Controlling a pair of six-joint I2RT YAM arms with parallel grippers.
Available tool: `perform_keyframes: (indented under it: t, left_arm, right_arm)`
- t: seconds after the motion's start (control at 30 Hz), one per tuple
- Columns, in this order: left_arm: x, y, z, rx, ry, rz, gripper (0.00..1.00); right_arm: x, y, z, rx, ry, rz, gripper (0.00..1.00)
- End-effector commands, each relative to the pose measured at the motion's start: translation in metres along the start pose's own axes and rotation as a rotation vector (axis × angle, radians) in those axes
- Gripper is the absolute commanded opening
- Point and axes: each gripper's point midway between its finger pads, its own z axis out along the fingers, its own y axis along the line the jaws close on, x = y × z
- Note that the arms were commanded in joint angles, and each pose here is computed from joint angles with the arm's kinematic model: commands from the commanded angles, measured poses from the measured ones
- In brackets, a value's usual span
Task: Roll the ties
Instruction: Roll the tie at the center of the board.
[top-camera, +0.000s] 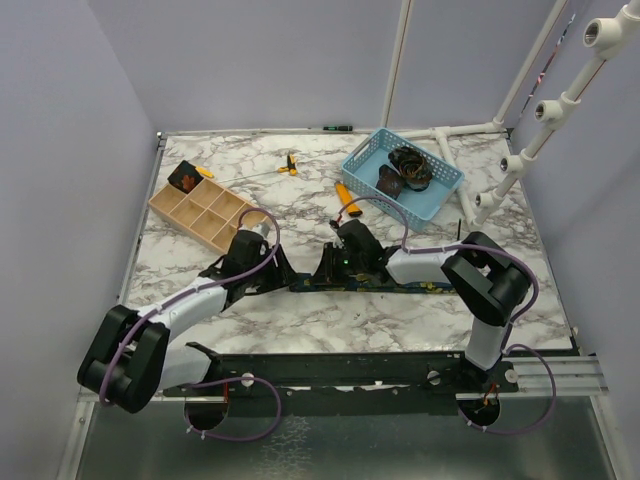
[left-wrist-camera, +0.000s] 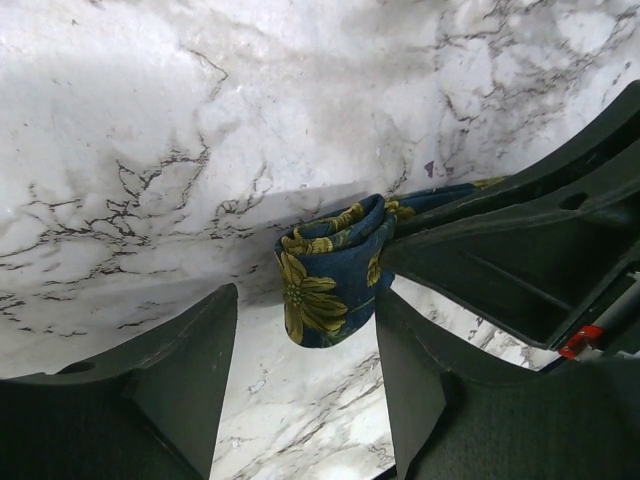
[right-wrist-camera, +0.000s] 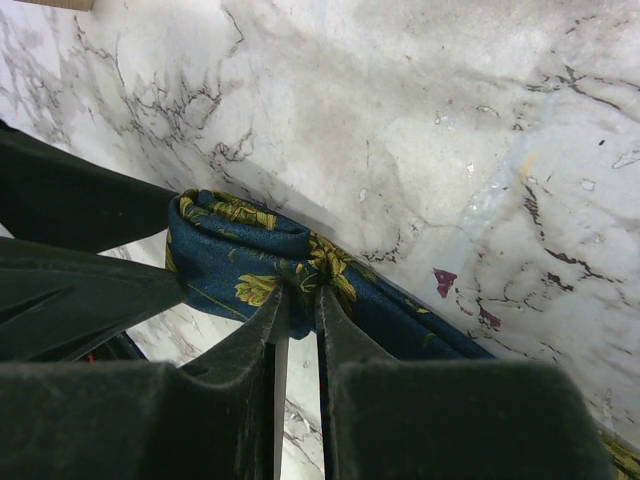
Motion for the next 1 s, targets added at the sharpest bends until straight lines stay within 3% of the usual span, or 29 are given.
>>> perform_keyframes:
  t: [0.0, 0.6, 0.97]
  left_arm:
    - [0.001, -0.008, 0.003, 0.032, 0.063, 0.044, 0.58]
    - [0.015, -0.007, 0.018, 0.062, 0.149, 0.020, 0.54]
    - [0.015, -0.016, 0.017, 0.126, 0.134, 0.012, 0.29]
  right_arm:
    - [0.046, -0.061, 0.005, 0.162, 0.115, 0.033, 0.15]
    - [0.061, -0.074, 0.004, 0.141, 0.131, 0.066, 0.14]
    - [0.058, -0.069, 0.004, 0.121, 0.126, 0.068, 0.13]
